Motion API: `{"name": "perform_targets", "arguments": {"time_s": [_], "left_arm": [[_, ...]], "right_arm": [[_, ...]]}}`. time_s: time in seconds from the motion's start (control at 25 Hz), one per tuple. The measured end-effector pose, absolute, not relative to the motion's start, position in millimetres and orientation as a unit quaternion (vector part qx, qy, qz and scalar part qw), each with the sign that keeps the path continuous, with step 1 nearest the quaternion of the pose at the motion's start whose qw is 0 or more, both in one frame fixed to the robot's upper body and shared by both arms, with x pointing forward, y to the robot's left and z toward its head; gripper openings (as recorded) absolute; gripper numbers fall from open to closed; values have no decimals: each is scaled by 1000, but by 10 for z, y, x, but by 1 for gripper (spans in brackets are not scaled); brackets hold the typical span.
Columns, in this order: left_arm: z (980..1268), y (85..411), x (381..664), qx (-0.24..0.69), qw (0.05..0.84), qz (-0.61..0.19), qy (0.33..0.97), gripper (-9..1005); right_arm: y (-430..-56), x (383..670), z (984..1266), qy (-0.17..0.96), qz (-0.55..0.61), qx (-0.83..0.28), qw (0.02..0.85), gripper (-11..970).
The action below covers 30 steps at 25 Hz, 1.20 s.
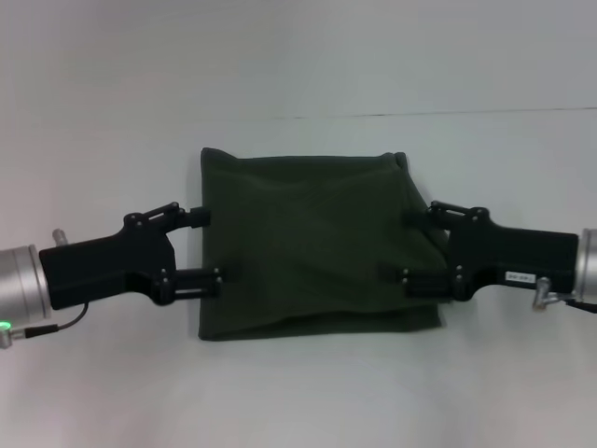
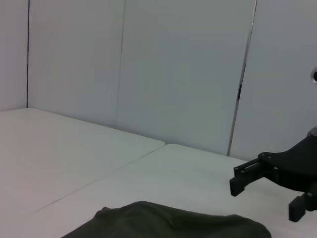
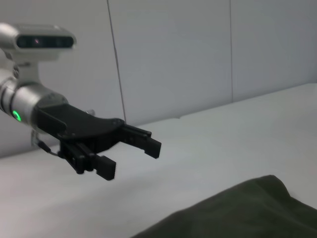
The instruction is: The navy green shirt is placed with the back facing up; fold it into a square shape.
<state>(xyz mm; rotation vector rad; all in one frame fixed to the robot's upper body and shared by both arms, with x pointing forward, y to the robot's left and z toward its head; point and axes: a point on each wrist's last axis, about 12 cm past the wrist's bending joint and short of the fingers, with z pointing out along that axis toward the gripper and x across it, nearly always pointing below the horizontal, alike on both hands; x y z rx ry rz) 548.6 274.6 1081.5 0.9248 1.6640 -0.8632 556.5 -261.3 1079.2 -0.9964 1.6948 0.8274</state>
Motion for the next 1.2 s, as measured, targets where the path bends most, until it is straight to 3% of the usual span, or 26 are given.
{"name": "perform_targets", "arguments": {"time_s": [1.2], "left_arm": [[10837,2625,5493,466,454,-364,666,921]], "right_arm": [[-2573,5586,10773,685,323,-436,486,924]]}}
